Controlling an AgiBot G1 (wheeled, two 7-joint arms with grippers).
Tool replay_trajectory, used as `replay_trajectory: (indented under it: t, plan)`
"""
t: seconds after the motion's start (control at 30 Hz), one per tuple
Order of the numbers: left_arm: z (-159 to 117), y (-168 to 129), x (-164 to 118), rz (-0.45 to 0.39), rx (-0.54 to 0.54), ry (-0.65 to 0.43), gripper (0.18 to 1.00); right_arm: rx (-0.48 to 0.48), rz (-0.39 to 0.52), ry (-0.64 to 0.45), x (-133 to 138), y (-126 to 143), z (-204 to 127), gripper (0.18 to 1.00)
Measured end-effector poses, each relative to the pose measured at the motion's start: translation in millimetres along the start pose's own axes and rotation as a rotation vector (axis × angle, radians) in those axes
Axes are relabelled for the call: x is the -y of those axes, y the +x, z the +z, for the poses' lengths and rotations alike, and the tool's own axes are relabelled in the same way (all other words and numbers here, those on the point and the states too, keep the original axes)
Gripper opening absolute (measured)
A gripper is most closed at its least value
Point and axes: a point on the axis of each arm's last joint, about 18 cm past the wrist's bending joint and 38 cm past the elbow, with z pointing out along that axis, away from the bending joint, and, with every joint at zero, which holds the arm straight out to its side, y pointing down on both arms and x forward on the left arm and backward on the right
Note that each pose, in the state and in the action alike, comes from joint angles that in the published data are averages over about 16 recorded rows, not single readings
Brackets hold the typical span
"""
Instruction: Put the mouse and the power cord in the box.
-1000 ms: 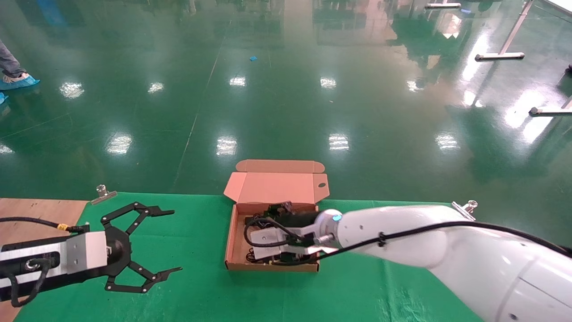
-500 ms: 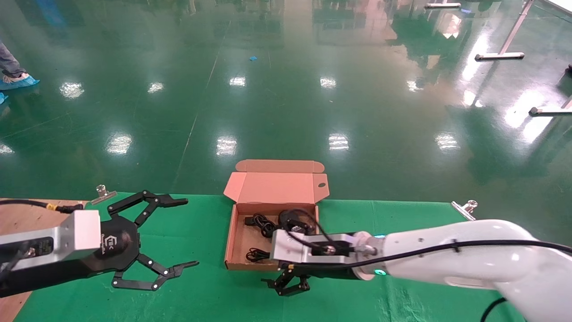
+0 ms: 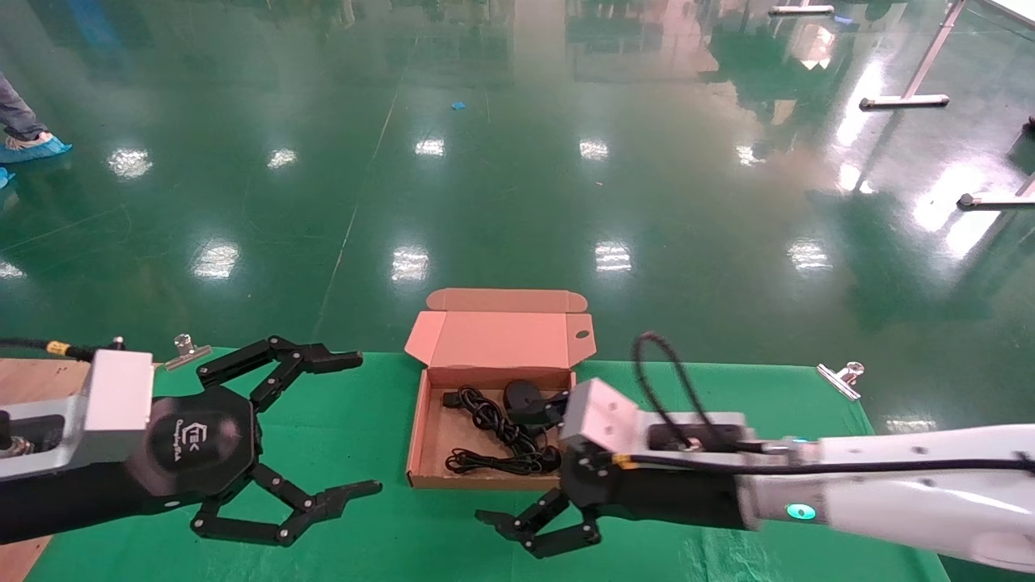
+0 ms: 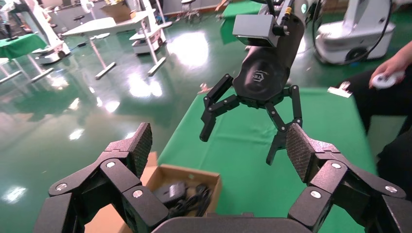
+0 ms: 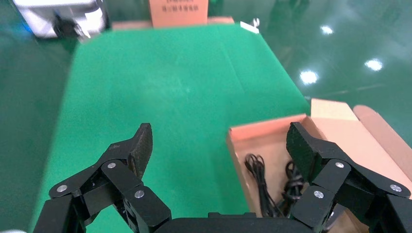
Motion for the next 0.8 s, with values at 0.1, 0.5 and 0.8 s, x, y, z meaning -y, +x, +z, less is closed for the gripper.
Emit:
replay_trajectory:
  t: [0.1, 0.5, 0.8]
  plan:
    - [1.5, 4.8, 9.7, -0.029, -0.017, 0.02, 1.001, 0.007, 0.033, 0.047, 6.3, -3.7, -18.7, 0.998]
    - [6.1, 28.8, 48.3, -0.145, -0.1, 0.083, 1.001, 0.045, 0.096, 0.212, 36.8, -23.9, -99.2, 1.001]
    - [7.3, 41.8, 65.1, -0.196, -0.144, 0.101, 1.001, 0.072, 0.091, 0.269, 53.0, -37.7, -137.1, 1.001]
